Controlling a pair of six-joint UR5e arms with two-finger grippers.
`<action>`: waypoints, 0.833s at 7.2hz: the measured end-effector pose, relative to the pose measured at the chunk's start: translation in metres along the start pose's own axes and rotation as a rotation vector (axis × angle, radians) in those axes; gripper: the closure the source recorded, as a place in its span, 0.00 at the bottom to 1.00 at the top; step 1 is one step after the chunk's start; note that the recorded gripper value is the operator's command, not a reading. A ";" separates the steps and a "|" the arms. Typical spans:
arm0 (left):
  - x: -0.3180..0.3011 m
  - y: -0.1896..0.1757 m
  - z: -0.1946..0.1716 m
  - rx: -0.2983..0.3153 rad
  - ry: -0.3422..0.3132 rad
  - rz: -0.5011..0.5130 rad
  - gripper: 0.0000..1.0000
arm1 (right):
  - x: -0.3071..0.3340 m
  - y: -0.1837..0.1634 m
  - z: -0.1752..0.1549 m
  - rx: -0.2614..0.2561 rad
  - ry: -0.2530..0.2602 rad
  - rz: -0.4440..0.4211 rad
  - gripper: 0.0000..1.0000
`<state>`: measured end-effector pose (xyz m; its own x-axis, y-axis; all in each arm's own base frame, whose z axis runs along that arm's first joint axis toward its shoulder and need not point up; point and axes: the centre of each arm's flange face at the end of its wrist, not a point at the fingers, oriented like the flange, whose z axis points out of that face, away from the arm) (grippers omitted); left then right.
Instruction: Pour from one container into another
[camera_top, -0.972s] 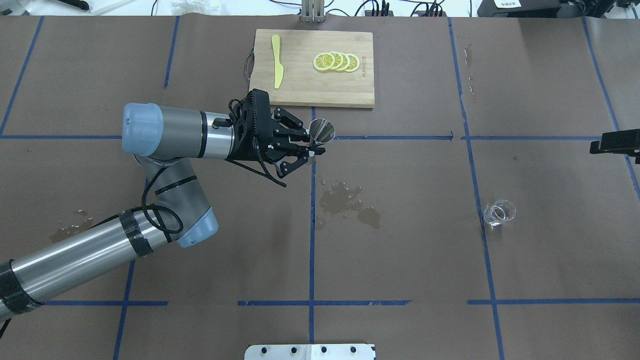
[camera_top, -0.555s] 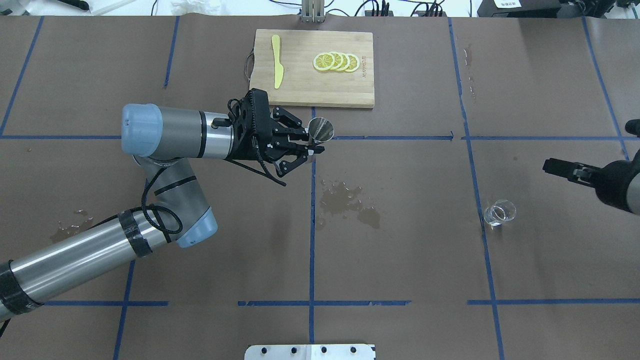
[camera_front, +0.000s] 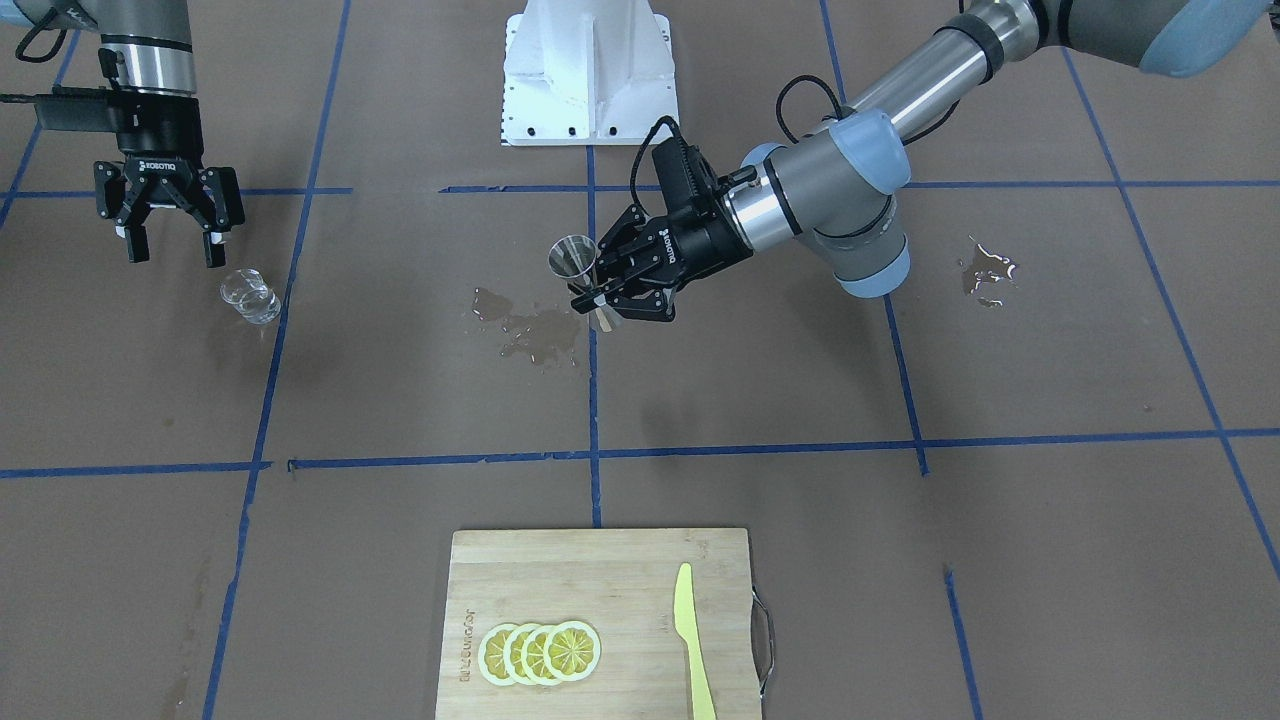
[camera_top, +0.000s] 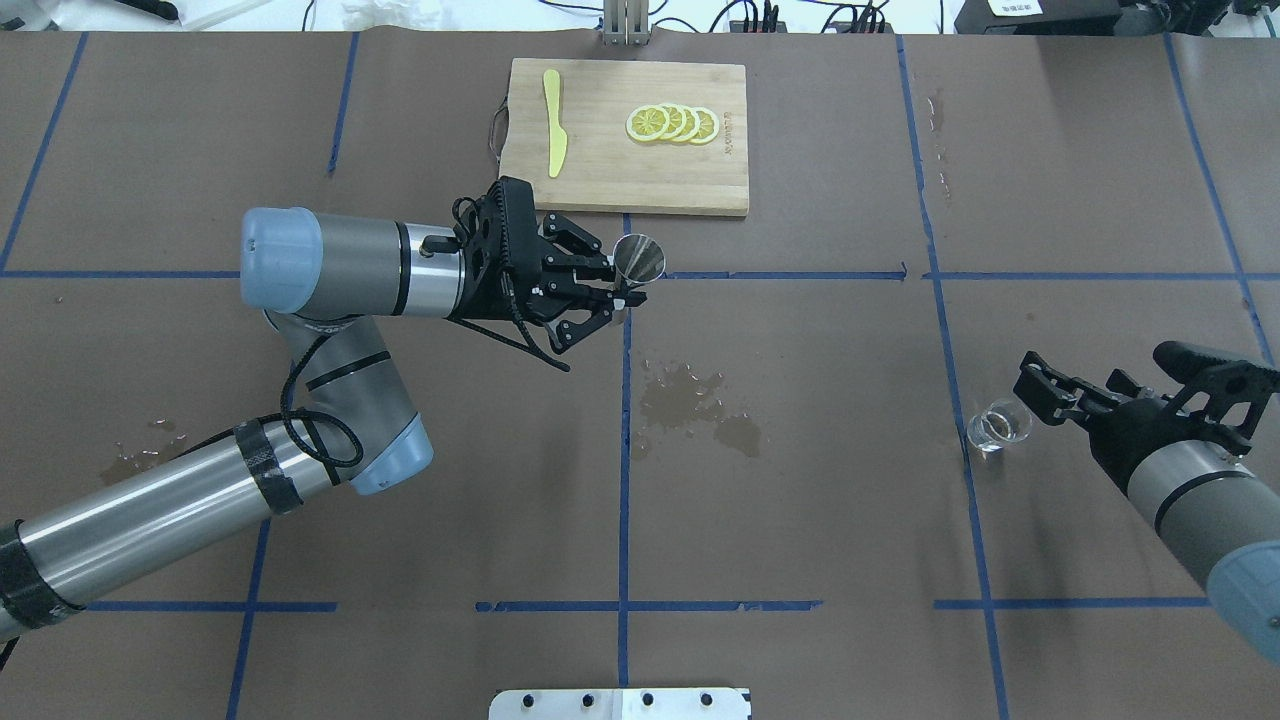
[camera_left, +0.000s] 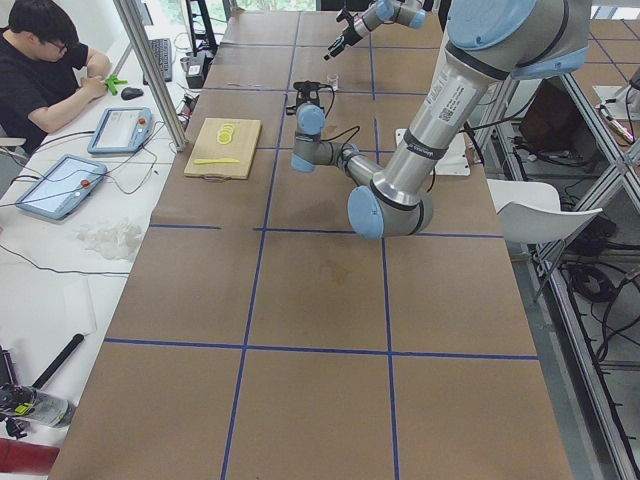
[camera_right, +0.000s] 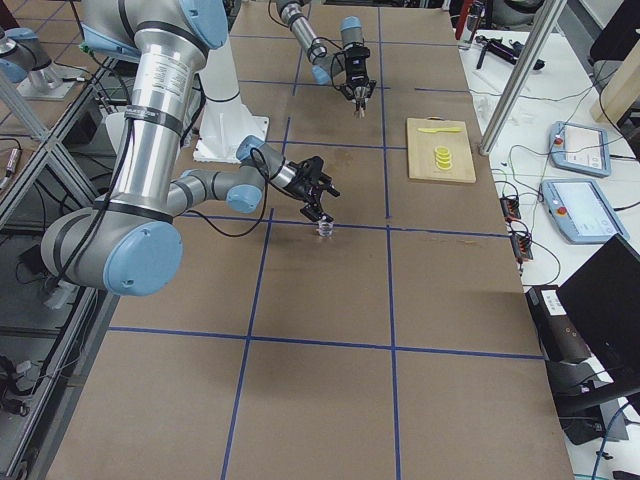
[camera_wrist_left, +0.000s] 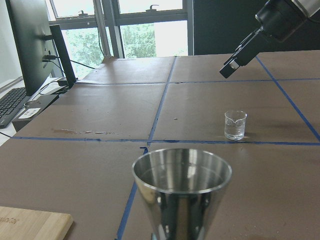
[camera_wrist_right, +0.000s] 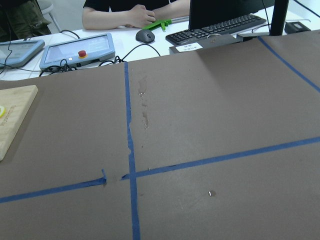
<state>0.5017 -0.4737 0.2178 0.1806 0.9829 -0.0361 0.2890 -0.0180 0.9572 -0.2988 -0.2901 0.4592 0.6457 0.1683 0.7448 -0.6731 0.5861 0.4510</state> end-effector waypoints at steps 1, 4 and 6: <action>0.000 0.000 0.000 0.001 -0.002 0.000 1.00 | -0.001 0.017 0.006 0.073 -0.003 -0.016 0.00; 0.000 0.001 -0.001 0.002 -0.006 0.000 1.00 | -0.001 0.057 0.022 0.214 -0.012 -0.062 0.00; 0.000 0.002 -0.002 0.002 -0.006 0.001 1.00 | 0.002 0.074 0.030 0.254 -0.004 -0.107 0.00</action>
<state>0.5006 -0.4738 0.2207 0.1867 0.9817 -0.0374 0.2909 -0.0189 0.9566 -0.3579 -0.2702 0.5085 0.7167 0.1131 0.6882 -0.6706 0.3826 0.6355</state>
